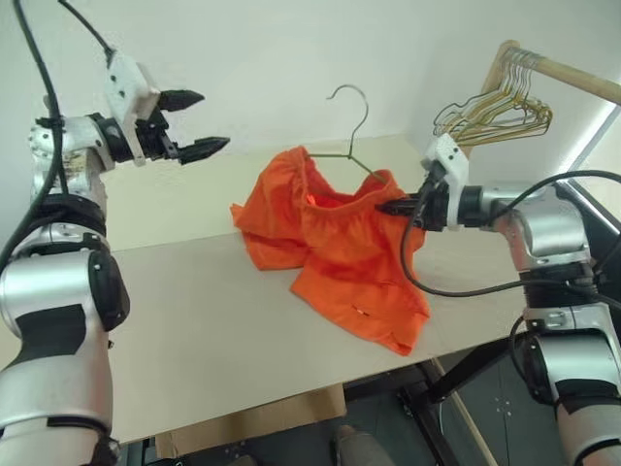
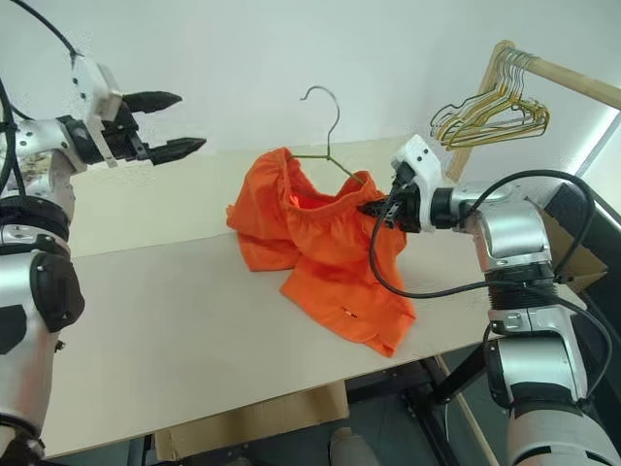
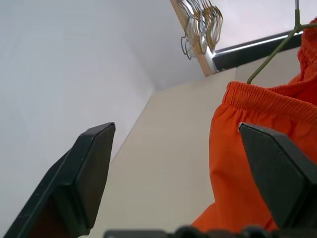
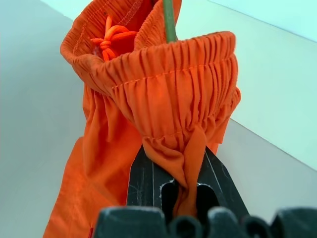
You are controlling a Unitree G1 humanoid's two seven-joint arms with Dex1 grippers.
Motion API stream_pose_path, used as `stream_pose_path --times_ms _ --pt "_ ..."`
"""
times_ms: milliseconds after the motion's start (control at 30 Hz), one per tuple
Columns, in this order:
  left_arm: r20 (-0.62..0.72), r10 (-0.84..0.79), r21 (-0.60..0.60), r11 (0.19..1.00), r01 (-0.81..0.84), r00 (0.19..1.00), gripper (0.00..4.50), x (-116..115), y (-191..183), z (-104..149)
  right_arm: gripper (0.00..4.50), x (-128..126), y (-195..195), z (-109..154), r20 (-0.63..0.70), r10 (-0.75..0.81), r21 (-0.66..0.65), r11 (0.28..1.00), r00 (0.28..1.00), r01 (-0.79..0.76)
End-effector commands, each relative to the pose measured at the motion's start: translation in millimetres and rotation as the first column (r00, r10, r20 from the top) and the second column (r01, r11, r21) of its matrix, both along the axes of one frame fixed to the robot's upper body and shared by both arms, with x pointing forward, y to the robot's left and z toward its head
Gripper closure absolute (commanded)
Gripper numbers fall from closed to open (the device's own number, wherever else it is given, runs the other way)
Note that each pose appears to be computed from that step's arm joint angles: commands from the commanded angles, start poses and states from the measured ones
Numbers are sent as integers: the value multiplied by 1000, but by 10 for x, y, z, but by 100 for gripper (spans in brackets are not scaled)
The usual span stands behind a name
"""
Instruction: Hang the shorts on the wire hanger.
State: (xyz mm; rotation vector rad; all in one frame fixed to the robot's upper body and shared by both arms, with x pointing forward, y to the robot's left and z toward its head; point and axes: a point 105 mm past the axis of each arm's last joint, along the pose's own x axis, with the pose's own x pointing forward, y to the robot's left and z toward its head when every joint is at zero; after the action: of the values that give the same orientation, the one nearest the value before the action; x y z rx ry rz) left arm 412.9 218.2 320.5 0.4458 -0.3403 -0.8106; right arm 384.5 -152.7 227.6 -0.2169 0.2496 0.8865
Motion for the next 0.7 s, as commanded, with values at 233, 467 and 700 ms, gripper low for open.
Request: stream_pose_path --times_ms 233,467,700 --pt "1 -401 -67 914 400 916 18 -428 -394 -207 450 -163 -630 153 -109 -467 80 876 877 476" --pt "-5 -448 -109 889 445 894 18 -537 -558 -224 450 -383 -1228 177 -133 -783 31 610 608 792" --pt "35 -585 -216 788 577 811 18 -684 -626 -152 450 -488 -1568 313 -77 -965 58 247 251 967"
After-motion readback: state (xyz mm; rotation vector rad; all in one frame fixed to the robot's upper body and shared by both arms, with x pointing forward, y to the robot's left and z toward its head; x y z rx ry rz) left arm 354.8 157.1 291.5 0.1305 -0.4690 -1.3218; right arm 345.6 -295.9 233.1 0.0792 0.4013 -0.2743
